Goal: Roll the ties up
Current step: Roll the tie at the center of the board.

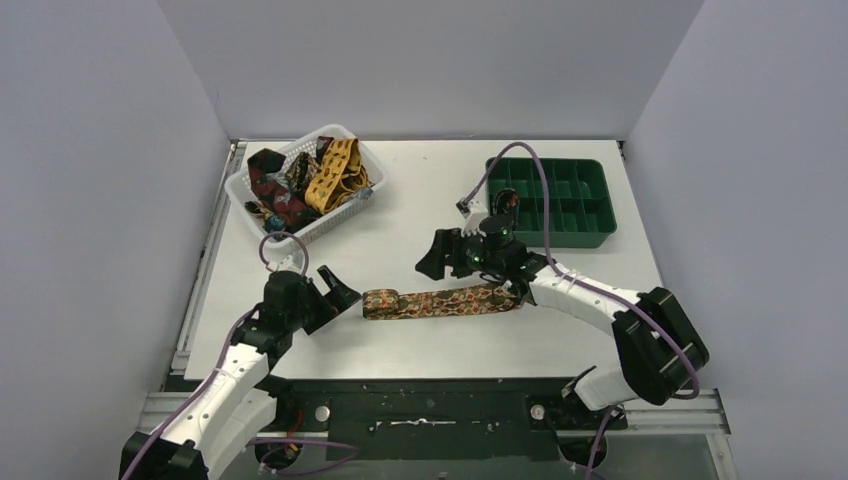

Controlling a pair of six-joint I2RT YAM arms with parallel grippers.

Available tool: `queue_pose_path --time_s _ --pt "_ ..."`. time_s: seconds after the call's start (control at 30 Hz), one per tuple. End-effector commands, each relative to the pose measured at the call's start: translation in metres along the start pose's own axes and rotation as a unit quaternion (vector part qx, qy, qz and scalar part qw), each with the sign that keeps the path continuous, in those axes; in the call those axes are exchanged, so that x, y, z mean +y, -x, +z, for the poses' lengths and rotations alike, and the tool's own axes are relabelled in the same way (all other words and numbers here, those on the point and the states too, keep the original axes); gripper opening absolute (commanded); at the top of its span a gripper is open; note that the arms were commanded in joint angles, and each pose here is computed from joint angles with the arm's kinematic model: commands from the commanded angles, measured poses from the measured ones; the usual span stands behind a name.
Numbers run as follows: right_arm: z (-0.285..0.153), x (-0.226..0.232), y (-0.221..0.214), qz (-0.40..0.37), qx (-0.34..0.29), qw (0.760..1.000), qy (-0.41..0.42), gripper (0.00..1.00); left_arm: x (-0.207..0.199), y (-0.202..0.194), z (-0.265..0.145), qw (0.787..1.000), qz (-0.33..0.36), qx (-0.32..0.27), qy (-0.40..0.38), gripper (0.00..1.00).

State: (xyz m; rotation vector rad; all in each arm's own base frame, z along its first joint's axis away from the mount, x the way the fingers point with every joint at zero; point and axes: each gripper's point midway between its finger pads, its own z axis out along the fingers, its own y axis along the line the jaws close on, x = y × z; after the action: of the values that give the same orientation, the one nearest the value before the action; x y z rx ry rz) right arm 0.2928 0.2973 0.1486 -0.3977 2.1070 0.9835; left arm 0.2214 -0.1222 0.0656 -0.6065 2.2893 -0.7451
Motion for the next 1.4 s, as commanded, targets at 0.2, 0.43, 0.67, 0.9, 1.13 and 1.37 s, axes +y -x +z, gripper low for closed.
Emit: queue_pose_path --time_s 0.2,0.43,0.67,0.9,1.13,1.37 --pt "0.055 0.033 -0.044 0.147 0.087 0.985 0.016 0.63 -0.020 -0.004 0.008 0.998 -0.003 0.023 -0.057 0.94" --pt "0.077 0.047 -0.072 0.177 0.139 0.974 0.030 0.54 -0.019 -0.011 0.013 0.997 -0.003 0.043 -0.063 0.90" --pt "0.079 0.045 -0.091 0.198 0.161 0.967 0.027 0.53 -0.017 -0.019 0.015 0.996 -0.009 0.061 -0.066 0.86" --pt "0.082 0.047 -0.100 0.216 0.176 0.960 0.034 0.50 -0.023 -0.017 0.017 0.995 -0.002 0.059 -0.083 0.83" --pt "0.080 0.053 -0.099 0.226 0.176 0.957 0.046 0.40 -0.026 -0.018 0.020 0.994 0.003 0.062 -0.095 0.81" --pt "0.076 0.053 -0.107 0.235 0.183 0.953 0.044 0.37 -0.026 -0.021 0.024 0.993 0.006 0.070 -0.099 0.79"
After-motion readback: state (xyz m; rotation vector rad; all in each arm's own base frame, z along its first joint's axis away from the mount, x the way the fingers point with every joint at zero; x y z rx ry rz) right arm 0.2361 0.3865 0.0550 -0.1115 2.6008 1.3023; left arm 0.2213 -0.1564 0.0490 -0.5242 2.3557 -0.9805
